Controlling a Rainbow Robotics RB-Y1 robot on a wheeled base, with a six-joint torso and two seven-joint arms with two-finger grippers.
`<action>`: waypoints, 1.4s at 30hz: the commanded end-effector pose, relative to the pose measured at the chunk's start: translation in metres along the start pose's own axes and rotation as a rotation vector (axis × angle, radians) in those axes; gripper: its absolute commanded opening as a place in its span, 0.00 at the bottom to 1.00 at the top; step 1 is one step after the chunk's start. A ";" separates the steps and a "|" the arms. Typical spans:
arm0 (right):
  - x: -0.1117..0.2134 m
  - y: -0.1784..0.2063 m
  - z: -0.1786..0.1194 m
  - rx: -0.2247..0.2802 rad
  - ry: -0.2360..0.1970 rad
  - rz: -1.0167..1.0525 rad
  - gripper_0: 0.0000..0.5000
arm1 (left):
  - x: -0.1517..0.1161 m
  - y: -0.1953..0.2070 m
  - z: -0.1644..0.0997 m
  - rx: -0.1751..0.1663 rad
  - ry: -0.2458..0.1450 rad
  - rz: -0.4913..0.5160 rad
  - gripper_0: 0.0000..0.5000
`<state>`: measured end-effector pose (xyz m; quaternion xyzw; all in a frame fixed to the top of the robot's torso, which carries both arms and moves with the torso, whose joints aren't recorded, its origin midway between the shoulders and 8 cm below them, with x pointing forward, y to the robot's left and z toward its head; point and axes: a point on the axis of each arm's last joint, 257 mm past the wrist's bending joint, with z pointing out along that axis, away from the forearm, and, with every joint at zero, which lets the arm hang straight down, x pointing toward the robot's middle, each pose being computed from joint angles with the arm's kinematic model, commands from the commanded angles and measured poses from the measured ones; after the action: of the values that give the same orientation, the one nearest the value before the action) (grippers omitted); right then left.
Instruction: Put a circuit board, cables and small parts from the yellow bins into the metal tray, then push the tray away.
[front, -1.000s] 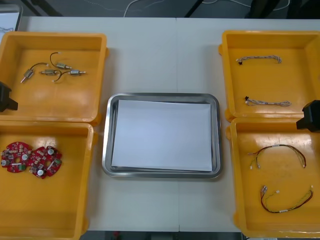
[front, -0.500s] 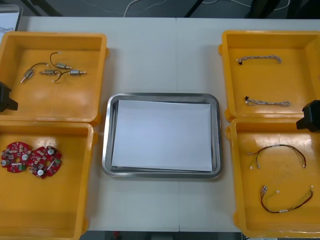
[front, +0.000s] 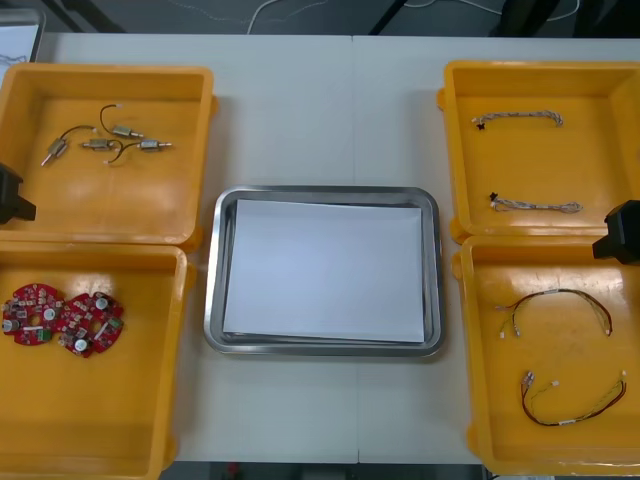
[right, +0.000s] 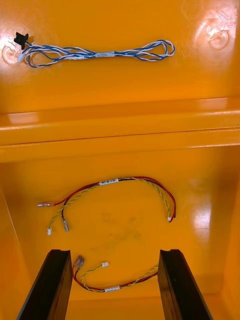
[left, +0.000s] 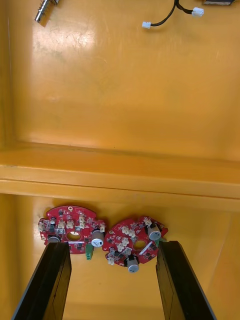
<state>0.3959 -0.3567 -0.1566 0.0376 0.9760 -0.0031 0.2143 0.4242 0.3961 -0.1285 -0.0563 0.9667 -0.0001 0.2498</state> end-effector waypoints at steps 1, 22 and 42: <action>-0.006 -0.001 -0.005 -0.015 -0.028 -0.033 1.00 | -0.001 0.012 -0.008 -0.051 -0.003 0.126 1.00; -0.006 -0.001 -0.005 -0.015 -0.028 -0.033 1.00 | -0.001 0.012 -0.008 -0.051 -0.003 0.126 1.00; -0.006 -0.001 -0.005 -0.015 -0.028 -0.033 1.00 | -0.001 0.012 -0.008 -0.051 -0.003 0.126 1.00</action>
<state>0.3959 -0.3567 -0.1566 0.0376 0.9760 -0.0031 0.2143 0.4242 0.3961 -0.1285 -0.0563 0.9667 -0.0001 0.2498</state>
